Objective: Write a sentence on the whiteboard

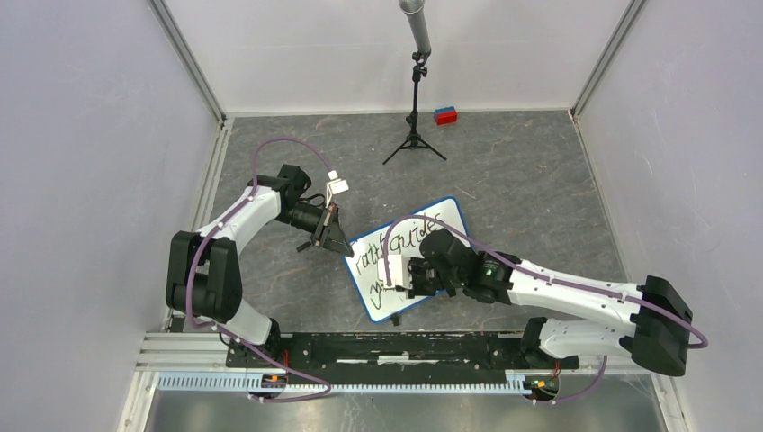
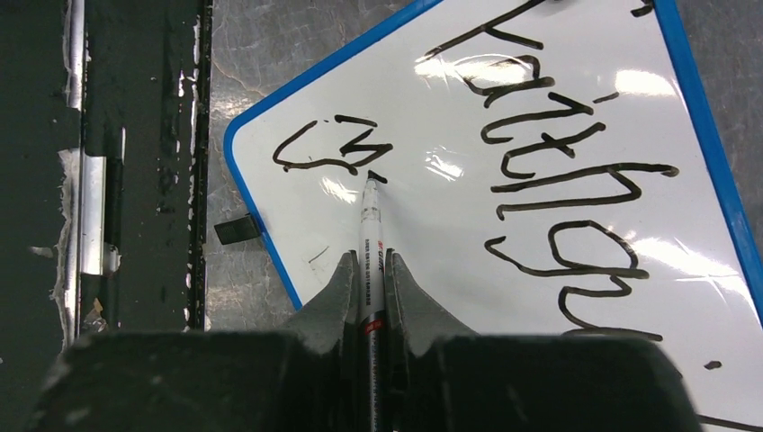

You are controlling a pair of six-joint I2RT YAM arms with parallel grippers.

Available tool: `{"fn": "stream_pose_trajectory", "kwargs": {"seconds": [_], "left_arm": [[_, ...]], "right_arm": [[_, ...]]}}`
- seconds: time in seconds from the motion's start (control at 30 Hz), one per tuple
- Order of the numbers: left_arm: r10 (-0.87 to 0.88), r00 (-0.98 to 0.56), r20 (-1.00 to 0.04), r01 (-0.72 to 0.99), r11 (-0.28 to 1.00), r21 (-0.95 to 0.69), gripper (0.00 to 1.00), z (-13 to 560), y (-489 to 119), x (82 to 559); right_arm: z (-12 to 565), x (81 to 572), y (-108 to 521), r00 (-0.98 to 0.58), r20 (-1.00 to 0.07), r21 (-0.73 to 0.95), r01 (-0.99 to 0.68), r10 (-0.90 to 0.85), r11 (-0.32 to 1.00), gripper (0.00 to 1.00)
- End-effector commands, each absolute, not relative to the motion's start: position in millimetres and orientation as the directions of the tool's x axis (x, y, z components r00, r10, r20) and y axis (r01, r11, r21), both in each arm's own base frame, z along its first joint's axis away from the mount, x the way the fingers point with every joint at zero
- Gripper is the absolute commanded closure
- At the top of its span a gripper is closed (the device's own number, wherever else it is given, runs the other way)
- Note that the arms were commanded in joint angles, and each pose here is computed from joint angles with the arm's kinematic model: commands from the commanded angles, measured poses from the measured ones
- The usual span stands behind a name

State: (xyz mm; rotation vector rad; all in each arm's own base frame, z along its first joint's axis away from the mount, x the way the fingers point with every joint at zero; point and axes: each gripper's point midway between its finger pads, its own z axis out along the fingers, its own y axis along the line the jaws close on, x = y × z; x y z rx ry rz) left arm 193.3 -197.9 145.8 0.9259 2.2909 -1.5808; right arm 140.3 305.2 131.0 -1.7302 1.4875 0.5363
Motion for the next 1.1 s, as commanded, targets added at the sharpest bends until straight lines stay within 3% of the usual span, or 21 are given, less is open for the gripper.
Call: {"fn": "stream_pose_trajectory", "kwargs": {"seconds": [0.0, 0.53, 1.07], "left_arm": [[0.406, -0.735, -0.544, 0.656, 0.22, -0.722, 0.98, 137.9, -197.9, 200.2], [0.407, -0.734, -0.545, 0.657, 0.219, -0.721, 0.98, 137.4, -197.9, 200.7], [0.405, -0.735, -0.544, 0.655, 0.217, -0.723, 0.97, 137.5, -198.2, 200.7]], "right_arm": [[133.4, 141.5, 313.8, 0.231, -0.751, -0.277, -0.961, -0.618, -0.022, 1.0], [120.4, 137.2, 293.3, 0.246, -0.695, -0.285, -0.957, -0.676, -0.056, 1.0], [153.3, 164.2, 306.8, 0.234, -0.735, -0.345, -0.937, -0.636, 0.053, 1.0]]}}
